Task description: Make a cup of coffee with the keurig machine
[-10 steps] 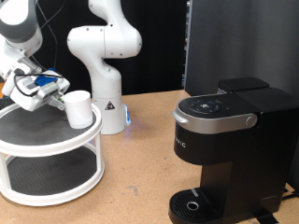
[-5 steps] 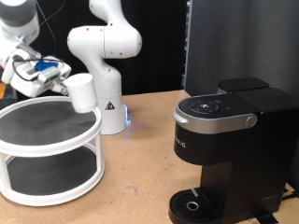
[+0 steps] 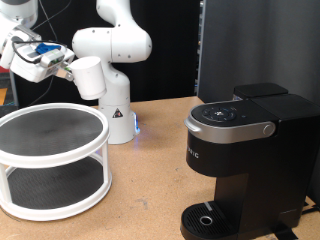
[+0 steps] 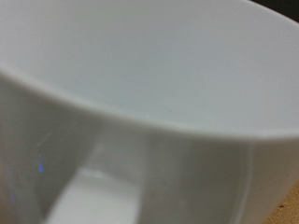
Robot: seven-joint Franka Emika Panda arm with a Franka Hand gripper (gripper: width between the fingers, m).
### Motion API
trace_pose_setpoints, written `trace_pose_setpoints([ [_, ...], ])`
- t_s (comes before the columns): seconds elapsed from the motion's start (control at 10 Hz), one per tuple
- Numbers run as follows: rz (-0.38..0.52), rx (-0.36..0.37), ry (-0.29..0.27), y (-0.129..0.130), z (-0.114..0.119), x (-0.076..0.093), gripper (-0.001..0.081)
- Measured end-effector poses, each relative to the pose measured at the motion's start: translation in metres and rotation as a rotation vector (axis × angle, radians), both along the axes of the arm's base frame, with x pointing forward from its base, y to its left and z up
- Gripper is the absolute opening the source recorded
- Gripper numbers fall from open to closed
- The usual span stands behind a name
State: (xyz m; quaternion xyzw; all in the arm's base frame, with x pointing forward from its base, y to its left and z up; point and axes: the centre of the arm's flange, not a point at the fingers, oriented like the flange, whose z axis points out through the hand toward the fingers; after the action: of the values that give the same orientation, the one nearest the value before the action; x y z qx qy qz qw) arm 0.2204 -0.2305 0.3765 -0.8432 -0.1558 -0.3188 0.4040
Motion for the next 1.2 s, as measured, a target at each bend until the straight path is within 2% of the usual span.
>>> trace_pose_setpoints([
  [0.3, -0.059, -0.001, 0.008, 0.017, -0.019, 0.009, 0.0065],
  [0.5, -0.124, -0.010, -0.001, 0.039, -0.029, 0.029, 0.0065],
  [0.7, -0.172, -0.015, -0.015, 0.059, -0.030, 0.052, 0.0065],
  [1.2, -0.247, -0.055, -0.025, 0.112, -0.039, 0.104, 0.0065],
])
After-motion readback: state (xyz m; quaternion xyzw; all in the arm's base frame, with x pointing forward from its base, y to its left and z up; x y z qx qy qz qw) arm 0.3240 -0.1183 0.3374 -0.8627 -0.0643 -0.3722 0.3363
